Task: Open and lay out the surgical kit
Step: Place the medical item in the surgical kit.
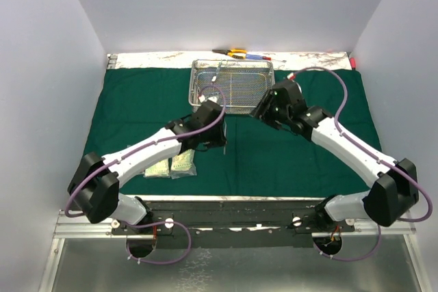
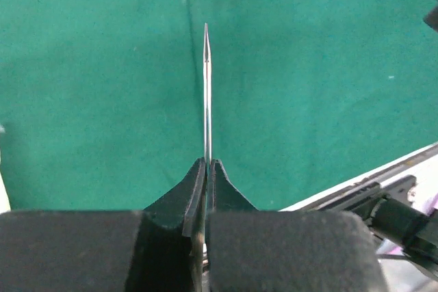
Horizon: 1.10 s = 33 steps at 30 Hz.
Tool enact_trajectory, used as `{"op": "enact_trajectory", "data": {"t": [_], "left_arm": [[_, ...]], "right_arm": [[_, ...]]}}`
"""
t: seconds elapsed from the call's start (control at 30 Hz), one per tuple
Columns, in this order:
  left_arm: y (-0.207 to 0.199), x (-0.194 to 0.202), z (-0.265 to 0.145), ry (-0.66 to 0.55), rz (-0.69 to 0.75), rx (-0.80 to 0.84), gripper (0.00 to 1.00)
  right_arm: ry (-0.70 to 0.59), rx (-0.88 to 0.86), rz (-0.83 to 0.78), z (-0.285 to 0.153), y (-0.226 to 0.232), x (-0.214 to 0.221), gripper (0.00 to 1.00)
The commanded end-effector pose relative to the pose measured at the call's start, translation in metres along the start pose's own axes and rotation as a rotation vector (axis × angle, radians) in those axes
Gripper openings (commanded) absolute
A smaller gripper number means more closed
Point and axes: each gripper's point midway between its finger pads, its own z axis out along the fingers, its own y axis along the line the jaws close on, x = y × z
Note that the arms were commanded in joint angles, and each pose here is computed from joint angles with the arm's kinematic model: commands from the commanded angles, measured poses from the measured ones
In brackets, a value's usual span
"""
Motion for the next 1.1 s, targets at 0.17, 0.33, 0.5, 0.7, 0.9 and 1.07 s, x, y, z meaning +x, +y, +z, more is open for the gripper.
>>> {"op": "enact_trajectory", "data": {"t": [0.17,0.33,0.5,0.7,0.9,1.07], "left_arm": [[0.048,0.066,0.019,0.009,0.014,-0.312,0.00],[0.058,0.076,0.025,0.009,0.012,-0.360,0.00],[0.070,0.088,0.033,0.036,0.039,-0.405,0.00],[0.080,0.099,0.040,0.077,0.084,-0.439,0.00],[0.086,0.108,0.042,0.106,0.103,-0.453,0.00],[0.093,0.114,0.041,0.117,0.109,-0.472,0.16]], "right_arm": [[0.048,0.220,0.102,-0.017,-0.078,0.045,0.55],[0.061,0.234,0.123,-0.023,-0.089,0.055,0.54],[0.044,0.231,0.141,-0.030,-0.092,0.054,0.54],[0.054,0.233,0.142,-0.031,-0.093,0.057,0.53],[0.057,0.231,0.148,-0.031,-0.094,0.059,0.53],[0.060,0.229,0.157,-0.030,-0.095,0.061,0.53]]}}
